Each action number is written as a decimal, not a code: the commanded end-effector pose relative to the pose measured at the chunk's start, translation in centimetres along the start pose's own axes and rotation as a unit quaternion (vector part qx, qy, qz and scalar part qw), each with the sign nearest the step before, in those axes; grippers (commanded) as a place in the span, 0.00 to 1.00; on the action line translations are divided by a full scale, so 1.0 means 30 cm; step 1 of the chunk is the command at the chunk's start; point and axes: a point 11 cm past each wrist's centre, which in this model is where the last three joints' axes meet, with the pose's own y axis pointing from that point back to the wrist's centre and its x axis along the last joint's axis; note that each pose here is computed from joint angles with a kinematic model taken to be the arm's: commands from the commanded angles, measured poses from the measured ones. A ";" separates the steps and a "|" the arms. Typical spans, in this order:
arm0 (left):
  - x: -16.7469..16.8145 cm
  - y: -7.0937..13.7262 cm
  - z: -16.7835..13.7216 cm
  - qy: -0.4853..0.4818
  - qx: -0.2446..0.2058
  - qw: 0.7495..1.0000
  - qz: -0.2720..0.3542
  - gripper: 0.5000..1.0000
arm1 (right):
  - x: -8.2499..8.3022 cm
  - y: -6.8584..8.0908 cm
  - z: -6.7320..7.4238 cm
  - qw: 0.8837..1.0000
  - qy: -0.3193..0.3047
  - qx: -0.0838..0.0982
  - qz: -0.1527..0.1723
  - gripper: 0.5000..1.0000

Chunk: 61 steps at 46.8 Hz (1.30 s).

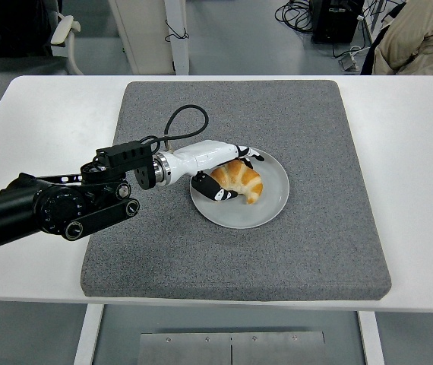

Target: Place the bread on the plate

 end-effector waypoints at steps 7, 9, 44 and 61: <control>0.005 -0.002 0.020 0.027 -0.010 1.000 -0.001 0.92 | 0.001 0.000 0.000 1.000 0.000 0.000 0.000 1.00; 0.011 -0.002 0.021 0.045 -0.009 0.999 -0.001 0.92 | 0.001 0.000 0.000 1.000 0.000 0.000 0.000 1.00; 0.216 0.044 -0.023 0.277 -0.015 0.954 0.112 0.96 | 0.001 0.000 0.000 1.000 0.000 0.000 0.000 1.00; 0.327 0.075 -0.072 0.419 -0.022 0.889 0.184 0.99 | 0.001 0.000 0.000 1.000 0.000 0.000 0.000 1.00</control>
